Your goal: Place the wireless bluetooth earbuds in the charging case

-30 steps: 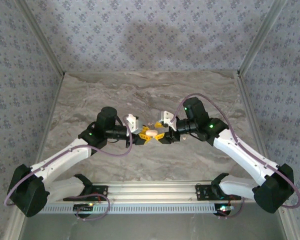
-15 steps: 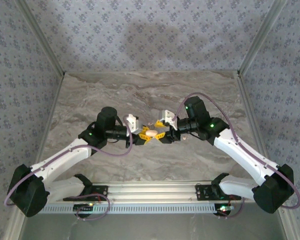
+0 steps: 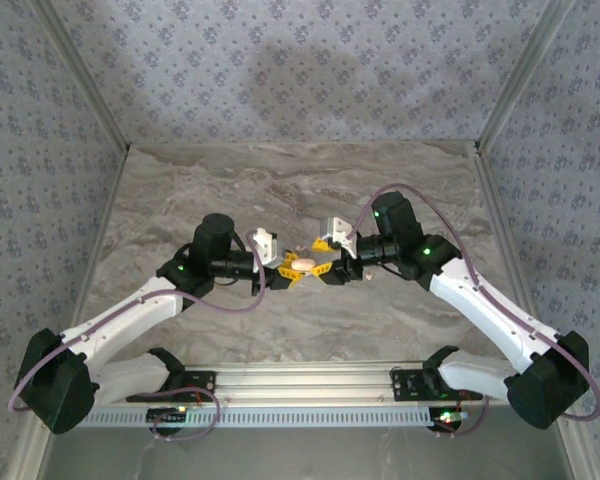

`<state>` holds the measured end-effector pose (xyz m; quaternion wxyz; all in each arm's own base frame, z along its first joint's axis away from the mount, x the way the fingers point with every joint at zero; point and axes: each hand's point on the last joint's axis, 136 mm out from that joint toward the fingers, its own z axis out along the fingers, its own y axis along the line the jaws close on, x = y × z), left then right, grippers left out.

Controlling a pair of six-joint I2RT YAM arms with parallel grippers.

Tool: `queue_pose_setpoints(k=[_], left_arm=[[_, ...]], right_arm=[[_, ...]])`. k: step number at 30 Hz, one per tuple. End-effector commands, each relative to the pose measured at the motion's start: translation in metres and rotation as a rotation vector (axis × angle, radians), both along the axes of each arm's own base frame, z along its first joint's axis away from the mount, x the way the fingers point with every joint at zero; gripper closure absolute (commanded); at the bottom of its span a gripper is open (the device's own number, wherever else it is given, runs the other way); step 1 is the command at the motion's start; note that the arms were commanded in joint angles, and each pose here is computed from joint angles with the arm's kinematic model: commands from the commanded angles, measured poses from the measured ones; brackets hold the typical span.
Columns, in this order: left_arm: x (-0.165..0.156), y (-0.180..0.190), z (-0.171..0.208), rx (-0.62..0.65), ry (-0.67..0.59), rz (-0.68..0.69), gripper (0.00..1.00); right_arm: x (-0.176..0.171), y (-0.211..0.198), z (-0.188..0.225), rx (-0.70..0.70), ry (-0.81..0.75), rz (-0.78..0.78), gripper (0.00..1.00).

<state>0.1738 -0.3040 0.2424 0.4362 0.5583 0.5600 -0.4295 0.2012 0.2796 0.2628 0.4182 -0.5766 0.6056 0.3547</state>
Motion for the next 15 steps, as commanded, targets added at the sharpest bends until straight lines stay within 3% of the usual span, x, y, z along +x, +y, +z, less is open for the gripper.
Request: queue_pose_setpoints(k=[1,15], left_arm=[[-0.0112,-0.0002,-0.0038,0.011,0.020,-0.057,0.82],[-0.0129,0.0004,0.0033,-0.004,0.002,-0.061,0.83]], right_arm=[[0.0124,-0.0022,0.0334,0.065,-0.087,-0.044,0.47],[0.0172,-0.0017,0.0272,0.057,-0.064,-0.060,0.47]])
